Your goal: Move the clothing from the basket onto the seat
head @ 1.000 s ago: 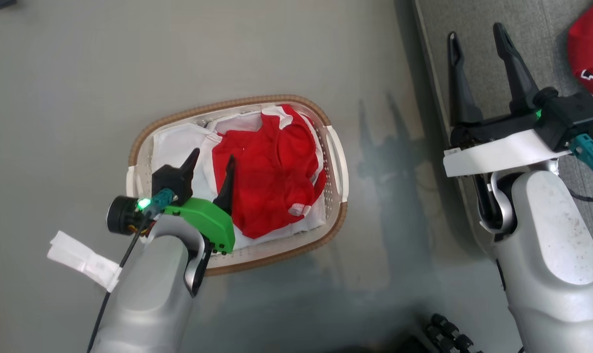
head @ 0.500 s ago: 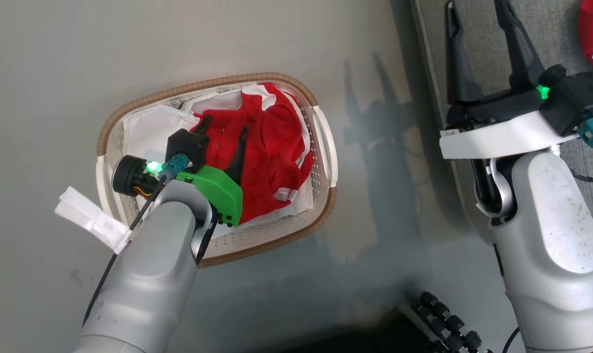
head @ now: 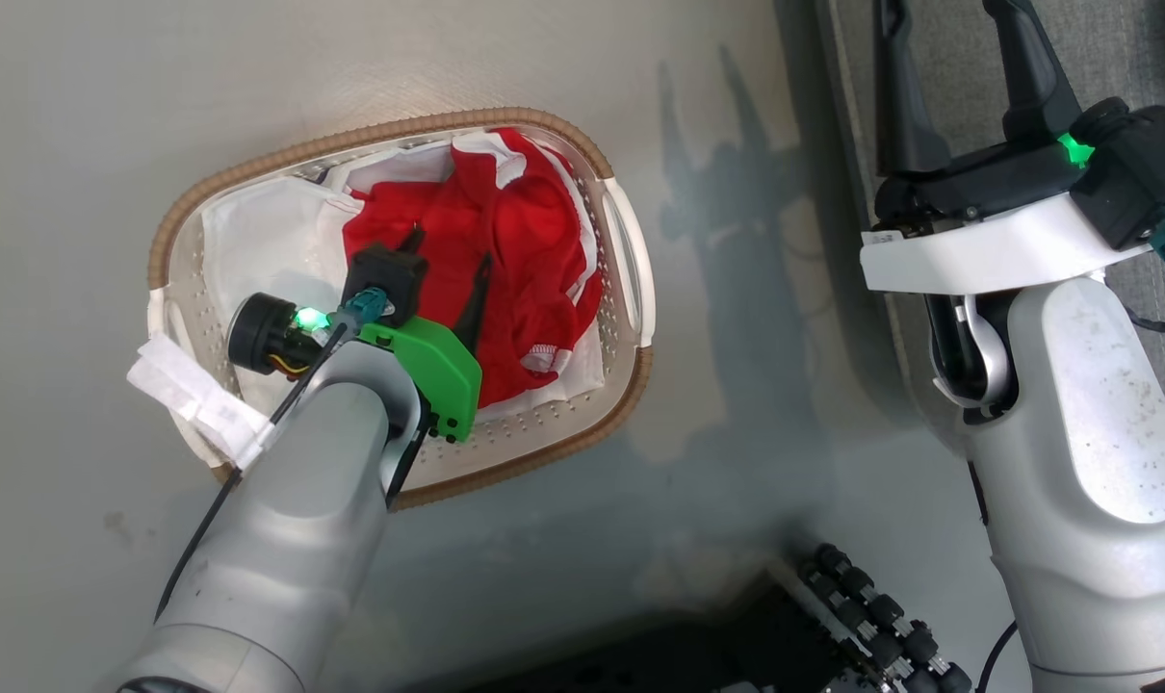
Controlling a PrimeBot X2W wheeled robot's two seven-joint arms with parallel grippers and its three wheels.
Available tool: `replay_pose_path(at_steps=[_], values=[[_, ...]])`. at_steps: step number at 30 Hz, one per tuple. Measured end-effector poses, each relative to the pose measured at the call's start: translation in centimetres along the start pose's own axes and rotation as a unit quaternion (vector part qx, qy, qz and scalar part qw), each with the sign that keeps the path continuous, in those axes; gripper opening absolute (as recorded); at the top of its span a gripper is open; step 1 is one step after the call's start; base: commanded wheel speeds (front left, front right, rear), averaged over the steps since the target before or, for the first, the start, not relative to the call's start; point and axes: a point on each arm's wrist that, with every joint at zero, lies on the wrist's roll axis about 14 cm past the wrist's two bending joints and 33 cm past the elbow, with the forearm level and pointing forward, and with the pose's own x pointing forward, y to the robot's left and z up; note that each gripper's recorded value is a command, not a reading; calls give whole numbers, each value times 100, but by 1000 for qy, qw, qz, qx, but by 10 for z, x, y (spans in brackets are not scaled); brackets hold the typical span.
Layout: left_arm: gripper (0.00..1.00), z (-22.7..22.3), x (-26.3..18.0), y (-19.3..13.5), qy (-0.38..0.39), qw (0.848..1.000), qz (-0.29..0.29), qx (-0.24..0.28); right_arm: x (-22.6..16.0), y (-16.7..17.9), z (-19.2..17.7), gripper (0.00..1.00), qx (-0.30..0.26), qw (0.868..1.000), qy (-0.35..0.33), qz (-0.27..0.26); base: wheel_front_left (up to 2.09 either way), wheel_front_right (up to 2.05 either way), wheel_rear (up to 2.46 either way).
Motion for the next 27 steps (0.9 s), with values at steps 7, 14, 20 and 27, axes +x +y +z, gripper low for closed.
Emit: replay_pose_path(at_steps=[7,14,20,27], values=[[100,-13,7,-10,19,1000,-21,-5,1,-2,-5,100,-3,1000,3,-1,0,0,0],[100,-25,16,-18,40,998,-40,-5,1,-6,-10,100,-6,1000,7,-3,0,0,0],[100,-37,21,-26,63,996,-57,-8,3,-6,-15,100,-7,1000,8,-1,0,0,0],[100,-55,22,-32,94,993,-69,-16,6,-6,-20,100,-8,1000,9,1,0,0,0]])
